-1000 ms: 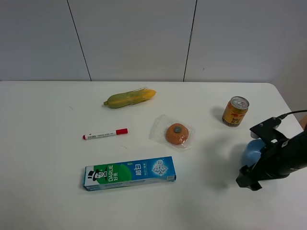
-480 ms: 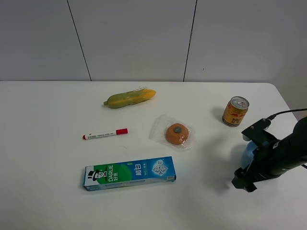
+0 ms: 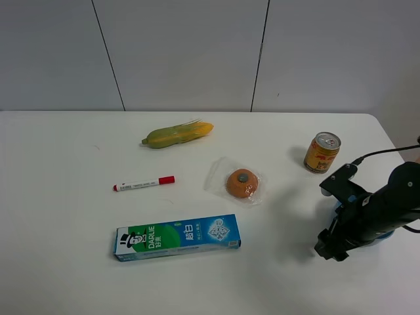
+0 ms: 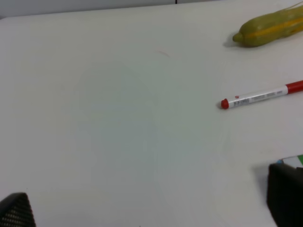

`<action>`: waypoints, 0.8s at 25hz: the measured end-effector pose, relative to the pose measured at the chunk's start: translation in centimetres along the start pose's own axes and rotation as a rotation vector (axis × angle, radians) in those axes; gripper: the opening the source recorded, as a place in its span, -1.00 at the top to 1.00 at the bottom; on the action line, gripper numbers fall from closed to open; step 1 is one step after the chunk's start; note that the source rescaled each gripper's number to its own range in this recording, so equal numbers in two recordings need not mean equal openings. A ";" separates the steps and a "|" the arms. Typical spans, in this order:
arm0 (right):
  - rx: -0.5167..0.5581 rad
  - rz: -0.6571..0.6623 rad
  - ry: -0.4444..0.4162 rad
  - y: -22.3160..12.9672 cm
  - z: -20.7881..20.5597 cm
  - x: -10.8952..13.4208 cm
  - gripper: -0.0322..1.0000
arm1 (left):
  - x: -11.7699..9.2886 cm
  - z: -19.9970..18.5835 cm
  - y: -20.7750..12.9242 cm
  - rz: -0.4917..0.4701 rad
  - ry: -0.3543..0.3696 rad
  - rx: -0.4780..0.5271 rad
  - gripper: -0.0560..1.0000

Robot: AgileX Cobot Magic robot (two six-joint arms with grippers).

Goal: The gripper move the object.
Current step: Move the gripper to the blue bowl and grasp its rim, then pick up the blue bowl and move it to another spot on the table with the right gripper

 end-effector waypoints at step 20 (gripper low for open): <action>0.019 -0.027 -0.031 -0.2 -0.1 -0.4 0.93 | 0.0 0.0 0.0 0.000 0.000 0.000 -1.00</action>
Point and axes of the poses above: a point on each arm's last joint axis where the gripper is mounted, z pointing out along that axis toward the gripper, x along the wrist's bending axis when the last joint is at zero, y = z × x, the point moved 4 cm from there along z, pointing out along that axis toward the gripper, and after that the axes turned 4 degrees about -z, right-handed, at the moved point
